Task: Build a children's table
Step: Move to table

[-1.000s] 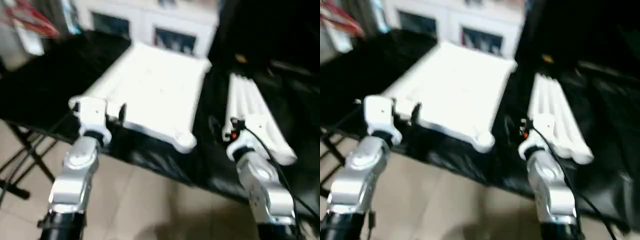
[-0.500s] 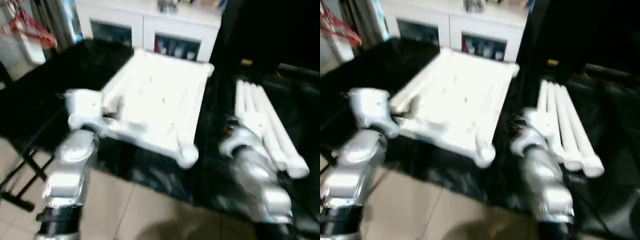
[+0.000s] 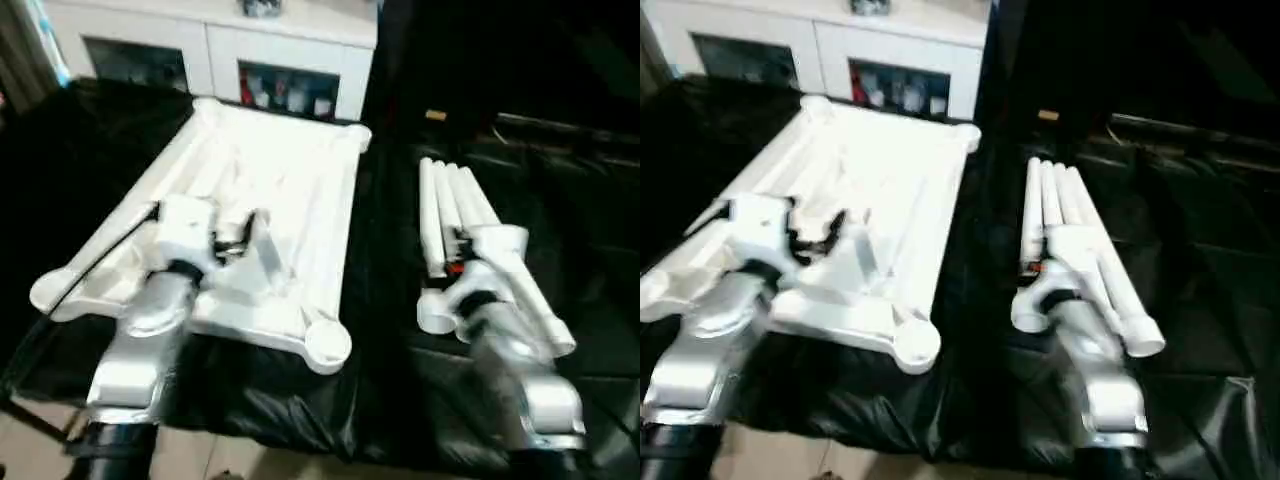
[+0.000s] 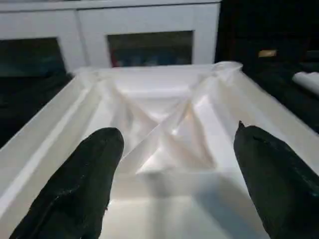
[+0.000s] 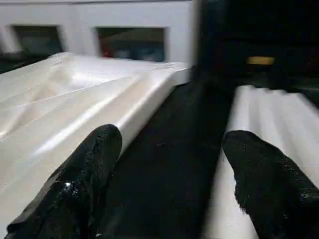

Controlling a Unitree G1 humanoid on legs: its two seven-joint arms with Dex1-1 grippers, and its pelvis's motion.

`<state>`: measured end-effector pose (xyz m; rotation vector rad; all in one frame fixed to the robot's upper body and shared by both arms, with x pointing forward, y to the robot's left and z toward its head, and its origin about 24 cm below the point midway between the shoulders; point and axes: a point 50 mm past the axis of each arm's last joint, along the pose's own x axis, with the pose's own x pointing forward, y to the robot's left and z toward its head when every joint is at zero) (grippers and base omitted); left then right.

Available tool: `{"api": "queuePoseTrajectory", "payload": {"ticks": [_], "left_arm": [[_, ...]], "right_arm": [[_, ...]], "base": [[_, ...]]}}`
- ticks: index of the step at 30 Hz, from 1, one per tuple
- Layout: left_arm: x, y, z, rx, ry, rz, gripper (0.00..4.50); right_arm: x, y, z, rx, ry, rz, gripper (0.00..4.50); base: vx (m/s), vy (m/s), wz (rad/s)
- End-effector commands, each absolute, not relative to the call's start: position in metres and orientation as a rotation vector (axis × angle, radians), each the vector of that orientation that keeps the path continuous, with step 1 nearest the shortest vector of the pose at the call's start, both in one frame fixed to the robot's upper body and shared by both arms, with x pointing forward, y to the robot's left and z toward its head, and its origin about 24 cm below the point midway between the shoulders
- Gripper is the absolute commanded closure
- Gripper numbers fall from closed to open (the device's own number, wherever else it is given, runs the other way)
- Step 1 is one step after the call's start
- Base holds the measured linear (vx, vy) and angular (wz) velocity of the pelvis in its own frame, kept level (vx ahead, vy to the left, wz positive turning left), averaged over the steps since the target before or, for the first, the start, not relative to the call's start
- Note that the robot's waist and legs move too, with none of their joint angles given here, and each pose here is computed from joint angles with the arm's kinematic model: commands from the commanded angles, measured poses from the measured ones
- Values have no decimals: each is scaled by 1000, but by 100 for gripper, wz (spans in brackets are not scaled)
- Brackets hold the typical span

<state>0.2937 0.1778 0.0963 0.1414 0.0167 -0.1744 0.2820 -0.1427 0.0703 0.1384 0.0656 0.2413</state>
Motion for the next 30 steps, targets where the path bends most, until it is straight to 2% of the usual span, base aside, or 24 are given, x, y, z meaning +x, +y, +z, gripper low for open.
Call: {"api": "queuePoseTrajectory", "payload": {"ticks": [1, 11, 14, 15, 19, 21, 24, 30], "left_arm": [[292, 178, 101, 148, -8, -172, 46], [302, 177, 111, 182, -32, -270, 46], [301, 174, 112, 185, -17, -410, 46], [295, 169, 107, 189, 34, -589, 46], [291, 165, 101, 213, 79, -772, 46], [290, 165, 100, 221, 84, -804, 46], [280, 157, 92, 207, 138, -976, 46], [278, 141, 73, 283, 323, -1274, 46]], "right_arm": [[284, -146, 71, 117, 75, 241, 78], [289, -145, 74, 107, 83, 281, 78], [290, -146, 75, 83, 90, 325, 78], [287, -150, 77, 70, 82, 387, 78], [280, -154, 81, 7, 98, 576, 78], [277, -155, 81, -11, 105, 618, 78], [269, -157, 78, -108, 144, 794, 78], [269, -167, 89, -248, 242, 1071, 78]], "base": [[0, 0, 0], [-35, 10, 0], [-24, 134, -5], [3, 155, 11], [-8, 134, 13], [-10, 36, 4], [0, 0, 0], [-2, -39, 0]]}}
